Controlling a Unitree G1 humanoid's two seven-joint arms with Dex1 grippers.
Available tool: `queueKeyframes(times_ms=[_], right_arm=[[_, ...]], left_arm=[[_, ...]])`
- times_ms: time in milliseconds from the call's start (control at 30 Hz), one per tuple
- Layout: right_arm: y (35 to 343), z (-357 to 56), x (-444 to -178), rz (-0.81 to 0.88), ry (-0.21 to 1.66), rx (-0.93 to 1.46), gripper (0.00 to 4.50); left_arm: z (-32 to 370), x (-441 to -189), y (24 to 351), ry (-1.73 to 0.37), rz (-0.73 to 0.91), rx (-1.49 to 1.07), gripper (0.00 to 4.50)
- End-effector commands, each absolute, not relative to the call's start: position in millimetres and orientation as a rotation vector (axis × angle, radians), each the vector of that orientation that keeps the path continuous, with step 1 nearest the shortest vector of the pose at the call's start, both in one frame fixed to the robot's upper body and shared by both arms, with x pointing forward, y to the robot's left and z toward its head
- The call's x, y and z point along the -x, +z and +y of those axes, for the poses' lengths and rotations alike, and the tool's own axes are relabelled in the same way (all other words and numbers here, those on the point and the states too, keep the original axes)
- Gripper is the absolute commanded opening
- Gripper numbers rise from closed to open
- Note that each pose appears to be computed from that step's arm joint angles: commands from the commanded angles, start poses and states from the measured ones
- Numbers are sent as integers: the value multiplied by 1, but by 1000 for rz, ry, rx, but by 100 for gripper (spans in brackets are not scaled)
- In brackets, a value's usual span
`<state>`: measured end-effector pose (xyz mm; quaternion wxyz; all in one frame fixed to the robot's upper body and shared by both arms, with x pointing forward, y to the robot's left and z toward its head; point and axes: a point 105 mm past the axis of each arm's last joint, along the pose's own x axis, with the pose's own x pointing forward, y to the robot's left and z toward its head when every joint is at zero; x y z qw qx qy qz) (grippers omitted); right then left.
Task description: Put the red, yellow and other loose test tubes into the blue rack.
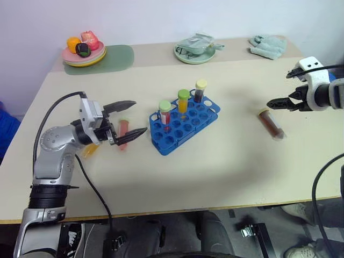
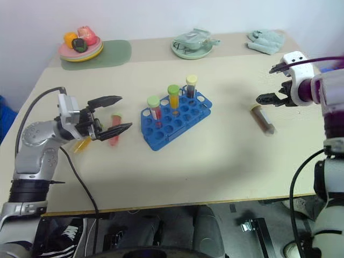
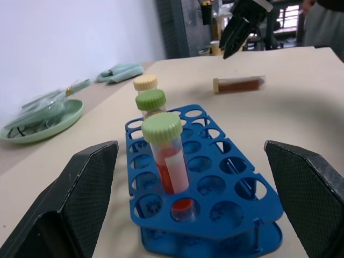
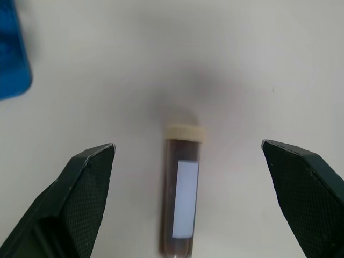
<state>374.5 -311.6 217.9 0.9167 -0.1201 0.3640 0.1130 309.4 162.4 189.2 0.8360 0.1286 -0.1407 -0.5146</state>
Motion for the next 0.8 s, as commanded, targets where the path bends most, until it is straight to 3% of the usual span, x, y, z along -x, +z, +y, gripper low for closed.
queueKeyframes(times_ms=[33,400,667,800], right_arm=[[215,-315,-377,852,206,251,450],[171,-324,-372,1061,194,230,450],[160,-324,-374,1079,195,253,450],[155,-327,-375,1071,183,270,278]], left_arm=[[158,-302,192,-1097,-330,-296,447],[162,-288,193,-1070,-319,-312,447],[159,-282,195,-1064,-312,-304,447],[158,-281,196,-1063,-307,-302,450]])
